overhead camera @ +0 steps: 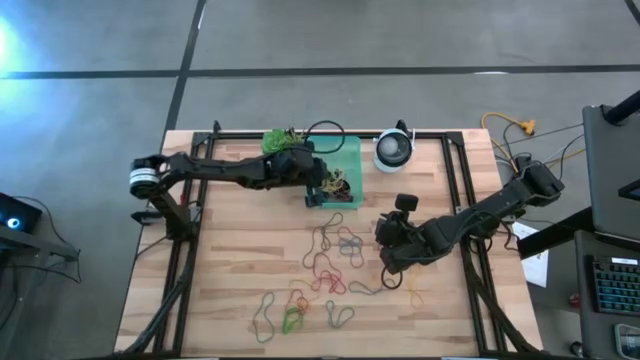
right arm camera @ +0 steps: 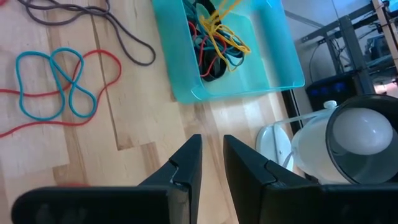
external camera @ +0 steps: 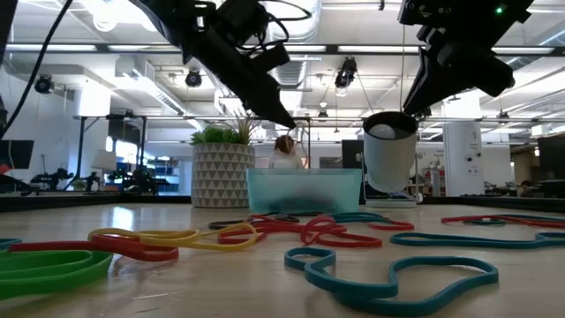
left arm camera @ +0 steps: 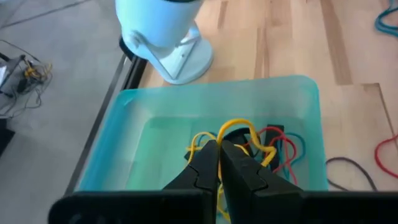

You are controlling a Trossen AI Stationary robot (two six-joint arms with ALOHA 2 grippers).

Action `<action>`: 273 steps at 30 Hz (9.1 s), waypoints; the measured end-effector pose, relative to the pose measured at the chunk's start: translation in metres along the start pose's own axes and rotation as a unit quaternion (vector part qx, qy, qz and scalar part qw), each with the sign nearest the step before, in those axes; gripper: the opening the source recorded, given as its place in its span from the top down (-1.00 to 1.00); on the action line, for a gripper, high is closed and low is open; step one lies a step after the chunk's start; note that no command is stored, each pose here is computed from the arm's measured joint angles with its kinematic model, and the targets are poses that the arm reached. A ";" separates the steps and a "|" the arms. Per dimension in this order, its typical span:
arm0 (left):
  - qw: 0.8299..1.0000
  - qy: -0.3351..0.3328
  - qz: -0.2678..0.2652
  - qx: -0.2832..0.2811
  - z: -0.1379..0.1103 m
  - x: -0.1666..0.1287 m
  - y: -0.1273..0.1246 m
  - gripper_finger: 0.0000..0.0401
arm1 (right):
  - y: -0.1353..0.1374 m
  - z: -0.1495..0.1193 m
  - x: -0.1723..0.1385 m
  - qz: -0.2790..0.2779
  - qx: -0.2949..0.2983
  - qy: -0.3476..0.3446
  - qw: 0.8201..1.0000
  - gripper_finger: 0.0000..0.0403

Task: Pick and place rubber bands into bin
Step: Put the yellow rubber band into the green bin, then put the red rubber band into the green bin, then put the blue rubber band into the green bin

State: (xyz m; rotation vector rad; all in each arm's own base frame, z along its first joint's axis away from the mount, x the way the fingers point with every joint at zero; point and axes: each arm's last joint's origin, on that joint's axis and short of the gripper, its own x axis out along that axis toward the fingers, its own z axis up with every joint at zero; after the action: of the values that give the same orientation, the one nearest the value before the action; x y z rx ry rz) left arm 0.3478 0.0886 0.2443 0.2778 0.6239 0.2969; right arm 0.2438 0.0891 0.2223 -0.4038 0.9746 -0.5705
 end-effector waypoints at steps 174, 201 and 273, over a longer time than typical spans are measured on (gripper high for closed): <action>0.910 0.218 -0.339 -0.096 -0.076 -0.131 -0.208 0.52 | -0.065 0.057 0.111 0.229 0.069 -0.145 0.960 0.13; 0.905 0.283 -0.311 -0.068 -0.105 -0.106 -0.237 0.52 | -0.034 0.052 -0.017 0.249 0.006 -0.303 0.920 0.15; 0.986 0.036 0.138 0.086 0.003 -0.124 -0.189 1.00 | -0.033 0.032 -0.038 0.218 0.019 -0.310 0.925 0.16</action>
State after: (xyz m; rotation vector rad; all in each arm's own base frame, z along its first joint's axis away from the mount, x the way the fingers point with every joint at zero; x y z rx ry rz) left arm 0.2894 -0.1297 0.2481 0.5222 0.6843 0.5218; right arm 0.2456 0.0891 0.2816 -0.2891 0.4133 -0.0367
